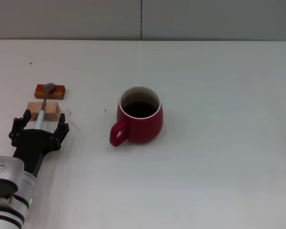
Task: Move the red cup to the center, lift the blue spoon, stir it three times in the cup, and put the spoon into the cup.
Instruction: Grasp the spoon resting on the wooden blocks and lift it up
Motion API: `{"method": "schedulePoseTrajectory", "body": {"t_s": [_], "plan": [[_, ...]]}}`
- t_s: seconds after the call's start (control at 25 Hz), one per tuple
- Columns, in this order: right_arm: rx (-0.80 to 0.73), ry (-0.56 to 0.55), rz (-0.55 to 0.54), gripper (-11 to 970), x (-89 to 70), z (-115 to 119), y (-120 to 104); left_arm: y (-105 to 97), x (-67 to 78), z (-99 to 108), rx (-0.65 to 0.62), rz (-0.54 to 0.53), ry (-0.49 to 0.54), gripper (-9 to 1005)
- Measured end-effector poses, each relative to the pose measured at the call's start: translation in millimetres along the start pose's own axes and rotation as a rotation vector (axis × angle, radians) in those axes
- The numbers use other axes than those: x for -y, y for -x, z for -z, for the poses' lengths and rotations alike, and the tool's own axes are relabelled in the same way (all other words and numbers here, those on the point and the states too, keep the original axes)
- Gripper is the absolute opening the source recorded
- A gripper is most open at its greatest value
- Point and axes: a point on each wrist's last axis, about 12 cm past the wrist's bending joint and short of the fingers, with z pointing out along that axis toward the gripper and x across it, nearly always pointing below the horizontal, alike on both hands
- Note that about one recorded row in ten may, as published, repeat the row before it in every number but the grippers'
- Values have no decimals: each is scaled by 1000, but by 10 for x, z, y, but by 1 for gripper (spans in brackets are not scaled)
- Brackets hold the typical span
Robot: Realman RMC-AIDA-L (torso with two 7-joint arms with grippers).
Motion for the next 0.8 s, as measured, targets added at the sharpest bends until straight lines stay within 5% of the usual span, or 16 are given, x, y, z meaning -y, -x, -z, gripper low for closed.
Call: {"method": "schedulePoseTrajectory", "body": {"t_s": [0.8], "plan": [[5, 1, 3, 626, -2, 31, 2, -6, -10, -12, -8, 4, 8, 803]]}}
